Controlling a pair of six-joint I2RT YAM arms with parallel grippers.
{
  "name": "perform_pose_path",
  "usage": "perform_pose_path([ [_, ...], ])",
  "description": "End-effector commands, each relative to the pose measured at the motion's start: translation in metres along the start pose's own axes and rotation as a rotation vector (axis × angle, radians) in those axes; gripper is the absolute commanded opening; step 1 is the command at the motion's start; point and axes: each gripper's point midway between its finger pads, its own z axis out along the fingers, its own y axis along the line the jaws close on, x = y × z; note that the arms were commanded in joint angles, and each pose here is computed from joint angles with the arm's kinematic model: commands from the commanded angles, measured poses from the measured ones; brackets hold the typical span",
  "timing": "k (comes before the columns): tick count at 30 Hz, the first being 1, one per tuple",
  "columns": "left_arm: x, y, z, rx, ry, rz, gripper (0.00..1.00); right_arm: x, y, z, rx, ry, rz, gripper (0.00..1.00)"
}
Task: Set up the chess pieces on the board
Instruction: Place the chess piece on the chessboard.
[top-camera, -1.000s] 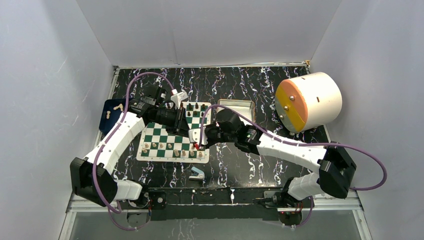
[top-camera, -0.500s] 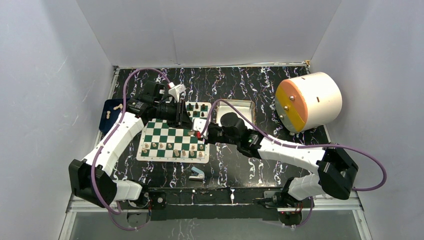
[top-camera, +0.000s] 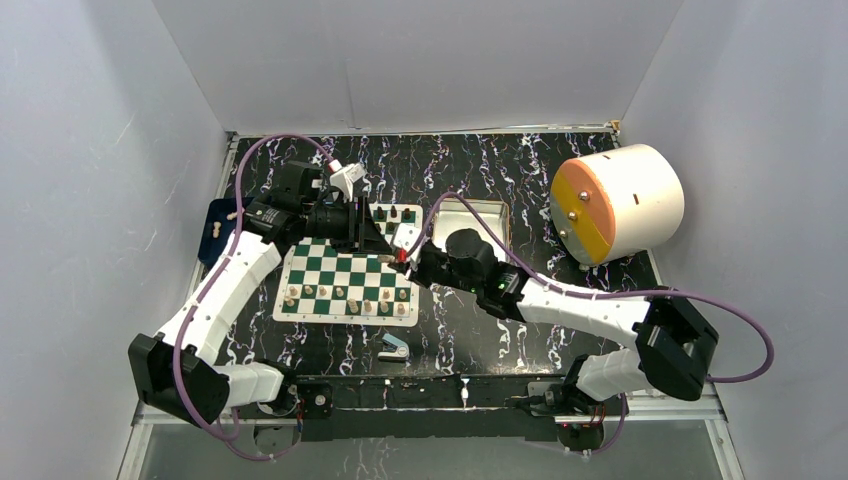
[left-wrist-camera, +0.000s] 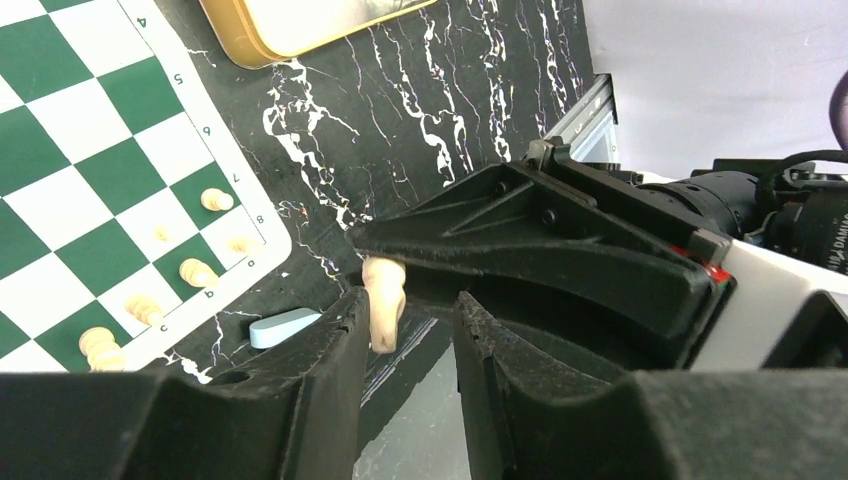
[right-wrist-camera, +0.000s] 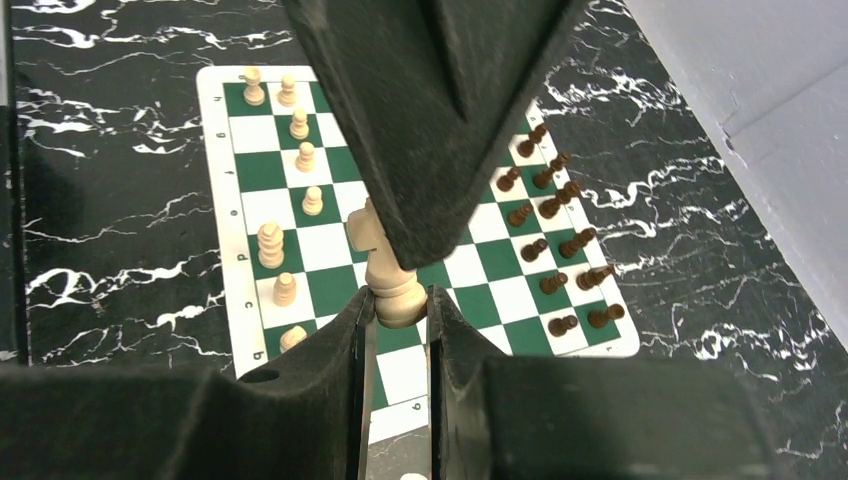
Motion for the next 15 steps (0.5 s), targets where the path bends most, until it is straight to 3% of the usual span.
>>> perform_pose_path([
  [1, -0.0008, -0.0103, -0.0098, 0.008, -0.036, 0.019, 0.35, -0.0327, -0.0239, -0.0096, 0.117, -0.106, 0.032, 0.01],
  [5, -0.0009, -0.0106, -0.0096, 0.008, -0.035, 0.008, 0.29, -0.0329, -0.0275, -0.0128, 0.142, -0.110, 0.060, 0.01],
  [10, -0.0011, -0.0080, -0.0087, -0.005, -0.038, -0.005, 0.34, -0.0360, -0.0275, -0.0146, 0.141, -0.127, 0.066, 0.01],
  [15, -0.0033, -0.0103, -0.0075, 0.009, -0.053, -0.020, 0.30, -0.0371, -0.0263, -0.0145, 0.137, -0.136, 0.077, 0.01],
])
